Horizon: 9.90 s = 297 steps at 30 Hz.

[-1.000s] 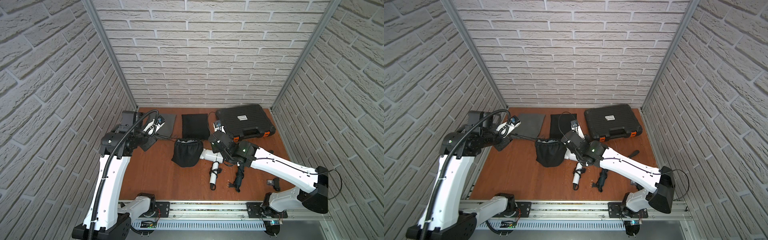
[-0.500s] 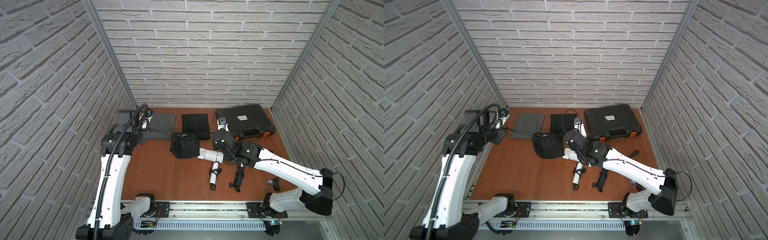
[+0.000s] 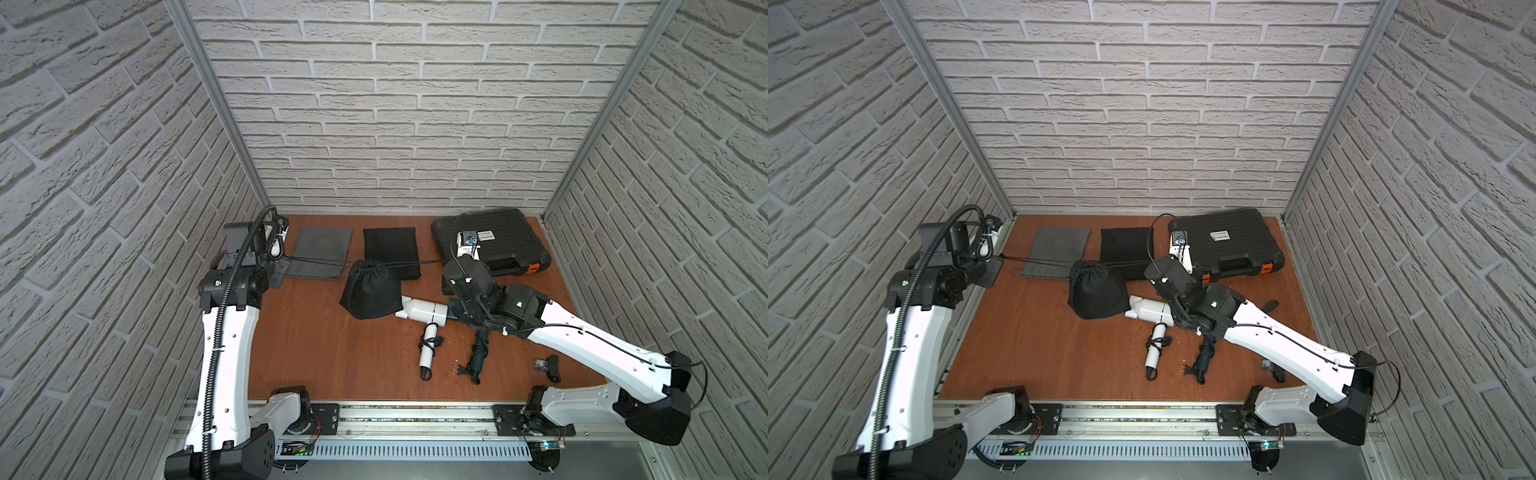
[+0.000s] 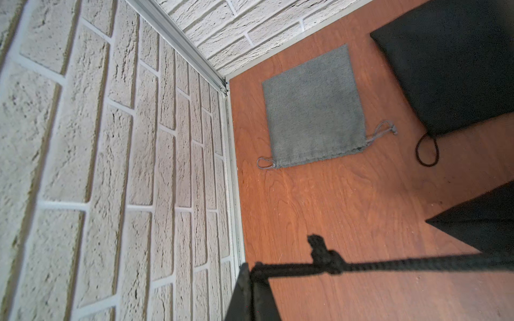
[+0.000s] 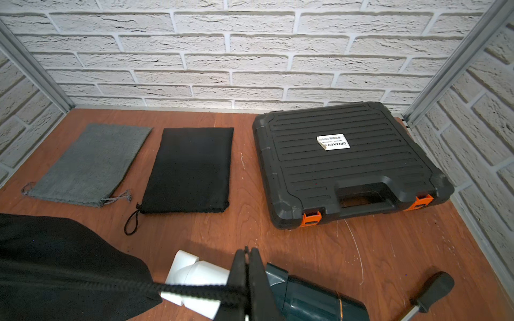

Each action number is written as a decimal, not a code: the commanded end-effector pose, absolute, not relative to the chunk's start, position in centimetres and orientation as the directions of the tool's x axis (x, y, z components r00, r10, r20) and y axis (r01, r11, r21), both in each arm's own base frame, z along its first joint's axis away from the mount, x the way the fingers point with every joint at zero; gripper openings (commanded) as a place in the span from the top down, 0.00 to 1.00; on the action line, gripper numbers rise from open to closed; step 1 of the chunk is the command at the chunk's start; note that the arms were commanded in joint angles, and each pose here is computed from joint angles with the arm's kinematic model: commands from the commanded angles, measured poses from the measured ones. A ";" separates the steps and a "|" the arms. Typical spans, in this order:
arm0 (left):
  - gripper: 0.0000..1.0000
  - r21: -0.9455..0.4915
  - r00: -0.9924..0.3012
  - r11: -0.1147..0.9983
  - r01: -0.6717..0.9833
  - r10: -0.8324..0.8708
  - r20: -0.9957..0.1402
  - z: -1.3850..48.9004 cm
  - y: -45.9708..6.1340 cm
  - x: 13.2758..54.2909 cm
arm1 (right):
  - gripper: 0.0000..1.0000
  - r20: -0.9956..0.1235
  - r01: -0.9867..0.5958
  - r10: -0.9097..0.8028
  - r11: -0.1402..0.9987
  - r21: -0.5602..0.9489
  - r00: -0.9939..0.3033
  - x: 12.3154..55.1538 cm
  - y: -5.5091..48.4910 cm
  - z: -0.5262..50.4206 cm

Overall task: Pack away hair dryers
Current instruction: Pull the drawstrings on both sides of the drawstring bag, then place the drawstrings on both sides at the center of the board, then pick up the hair dryer from the center of the board.

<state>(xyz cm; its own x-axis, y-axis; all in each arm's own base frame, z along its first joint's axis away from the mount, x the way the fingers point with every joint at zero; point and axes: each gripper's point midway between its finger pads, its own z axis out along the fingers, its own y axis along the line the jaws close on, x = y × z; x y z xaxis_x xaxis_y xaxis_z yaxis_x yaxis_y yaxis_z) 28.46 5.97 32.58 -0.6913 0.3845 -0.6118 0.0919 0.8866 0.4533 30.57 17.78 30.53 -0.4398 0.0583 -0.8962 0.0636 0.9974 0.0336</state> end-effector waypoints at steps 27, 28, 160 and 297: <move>1.00 0.454 -0.654 0.886 -0.090 0.291 -0.698 35.4 9.8 28.1 | 0.97 -0.906 0.229 0.144 0.972 0.053 -0.399 30.3 11.5 31.0; 1.00 0.452 -0.651 0.889 -0.073 0.301 -0.697 35.5 9.5 28.0 | 0.97 -0.901 0.215 0.143 0.975 0.058 -0.409 30.4 12.0 31.1; 0.02 0.160 -0.483 0.793 0.587 0.502 -0.718 31.0 -10.9 27.5 | 0.26 -0.213 0.318 0.355 0.929 0.191 -0.910 20.0 25.6 6.3; 1.00 -0.513 -0.608 0.330 0.792 0.489 -0.625 35.1 -19.6 19.3 | 0.97 -0.966 -0.456 -0.154 0.889 -0.043 -0.209 23.3 32.7 39.7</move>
